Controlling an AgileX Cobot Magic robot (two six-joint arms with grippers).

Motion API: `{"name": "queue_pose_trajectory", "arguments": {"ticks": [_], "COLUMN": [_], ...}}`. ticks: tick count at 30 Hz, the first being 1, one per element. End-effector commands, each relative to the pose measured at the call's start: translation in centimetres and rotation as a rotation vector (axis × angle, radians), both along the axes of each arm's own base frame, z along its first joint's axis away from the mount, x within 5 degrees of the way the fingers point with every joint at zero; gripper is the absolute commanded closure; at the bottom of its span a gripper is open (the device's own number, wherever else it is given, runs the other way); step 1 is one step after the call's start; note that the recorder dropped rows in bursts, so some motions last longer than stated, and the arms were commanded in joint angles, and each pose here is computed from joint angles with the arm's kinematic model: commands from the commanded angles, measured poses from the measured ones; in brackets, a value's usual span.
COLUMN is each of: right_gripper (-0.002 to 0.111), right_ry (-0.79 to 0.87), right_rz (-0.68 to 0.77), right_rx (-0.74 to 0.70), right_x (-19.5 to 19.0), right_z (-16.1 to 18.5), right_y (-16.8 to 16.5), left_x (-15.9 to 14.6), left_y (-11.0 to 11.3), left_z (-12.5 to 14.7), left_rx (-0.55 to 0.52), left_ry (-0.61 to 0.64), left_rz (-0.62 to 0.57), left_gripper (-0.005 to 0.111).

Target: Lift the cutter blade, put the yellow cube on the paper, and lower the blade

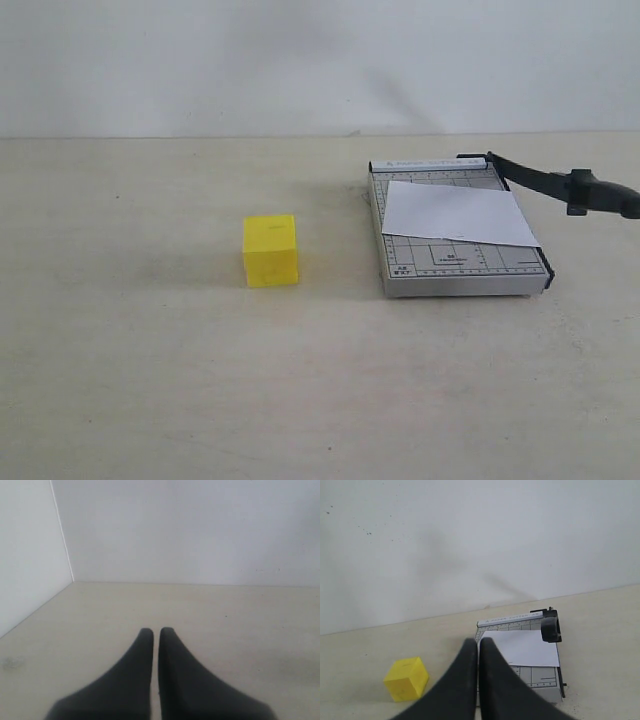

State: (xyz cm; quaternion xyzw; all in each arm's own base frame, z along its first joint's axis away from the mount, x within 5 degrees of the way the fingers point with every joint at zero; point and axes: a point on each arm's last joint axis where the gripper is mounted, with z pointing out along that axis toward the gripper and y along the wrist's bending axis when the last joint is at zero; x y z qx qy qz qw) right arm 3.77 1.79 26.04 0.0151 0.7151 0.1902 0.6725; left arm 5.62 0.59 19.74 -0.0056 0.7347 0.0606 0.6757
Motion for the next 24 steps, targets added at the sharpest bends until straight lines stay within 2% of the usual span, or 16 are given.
{"name": "queue_pose_trajectory", "arguments": {"ticks": [1, 8, 11, 13, 24], "right_gripper": [0.107, 0.107, 0.108, 0.108, 0.108], "right_ry": [-0.004, 0.006, -0.043, -0.04, -0.003], "right_rz": [-0.001, -0.02, -0.111, -0.124, -0.12], "right_rx": [0.006, -0.021, -0.208, -0.239, -0.22], "right_x": [-0.1, 0.3, 1.4, 1.7, 1.8], "right_z": [-0.1, -1.0, -3.7, -5.2, -6.1], "right_y": [0.0, -0.2, -0.9, -1.0, -1.0], "left_x": [0.0, 0.0, 0.0, 0.0, 0.0], "left_y": [0.0, 0.0, 0.0, 0.0, 0.0], "left_z": [0.2, 0.2, 0.2, 0.2, 0.2], "left_rx": [0.0, 0.0, 0.0, 0.0, 0.0], "left_ry": [-0.013, -0.013, -0.013, -0.013, -0.013], "left_rz": [0.002, 0.002, 0.002, 0.002, 0.002], "left_gripper": [0.102, 0.102, 0.102, 0.102, 0.102]}}
